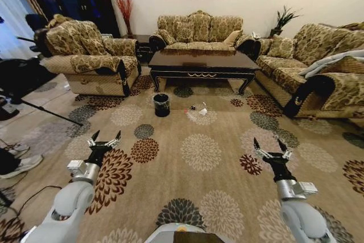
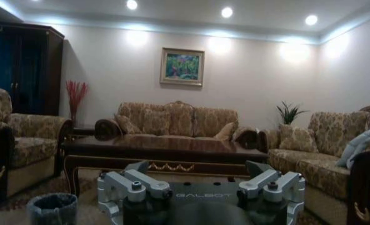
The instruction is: Move to the front of the table and pick up the trash from the floor, then place it into the trash bin.
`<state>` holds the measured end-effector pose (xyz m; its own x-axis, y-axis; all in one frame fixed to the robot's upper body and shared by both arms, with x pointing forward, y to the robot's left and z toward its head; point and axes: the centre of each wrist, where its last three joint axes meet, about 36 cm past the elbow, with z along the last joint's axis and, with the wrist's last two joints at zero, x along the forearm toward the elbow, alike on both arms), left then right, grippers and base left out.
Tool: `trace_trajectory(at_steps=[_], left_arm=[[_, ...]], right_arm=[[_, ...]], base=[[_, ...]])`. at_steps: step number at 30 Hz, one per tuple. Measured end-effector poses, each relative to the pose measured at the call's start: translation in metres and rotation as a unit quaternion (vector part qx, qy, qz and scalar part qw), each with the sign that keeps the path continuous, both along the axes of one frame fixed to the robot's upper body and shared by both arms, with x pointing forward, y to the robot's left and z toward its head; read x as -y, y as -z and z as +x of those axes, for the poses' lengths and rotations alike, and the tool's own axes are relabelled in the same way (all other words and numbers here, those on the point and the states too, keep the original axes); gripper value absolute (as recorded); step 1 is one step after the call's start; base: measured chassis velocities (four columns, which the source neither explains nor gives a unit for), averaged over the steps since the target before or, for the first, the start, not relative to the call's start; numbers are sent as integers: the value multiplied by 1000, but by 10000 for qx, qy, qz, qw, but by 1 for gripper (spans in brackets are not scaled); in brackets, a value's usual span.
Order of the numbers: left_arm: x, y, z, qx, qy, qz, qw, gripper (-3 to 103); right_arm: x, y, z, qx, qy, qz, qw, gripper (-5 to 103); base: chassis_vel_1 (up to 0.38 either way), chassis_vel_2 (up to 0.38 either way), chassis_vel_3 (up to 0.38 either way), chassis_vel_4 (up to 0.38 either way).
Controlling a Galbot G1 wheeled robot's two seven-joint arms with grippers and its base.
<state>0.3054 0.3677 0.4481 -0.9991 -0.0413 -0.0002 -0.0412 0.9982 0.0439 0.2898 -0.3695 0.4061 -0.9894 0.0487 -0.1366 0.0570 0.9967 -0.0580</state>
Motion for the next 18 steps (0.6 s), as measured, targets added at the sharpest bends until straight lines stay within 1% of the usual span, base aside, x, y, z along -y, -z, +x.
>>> trace_trajectory(at_steps=[6,12,18], left_arm=[[7,-2,0,-42,110,3,9999,100],[8,-1,-1,-41,89,-8,10000,100],[6,2,-5,-59,31,-8,10000,100]], right_arm=[[0,6,1,-63,6,7,10000,100],[2,14,1,-117,45,17,9999,100],[-3,18,-1,-136,14,62,9999,100]], base=[[0,0,0,0],[0,0,0,0],[0,0,0,0]])
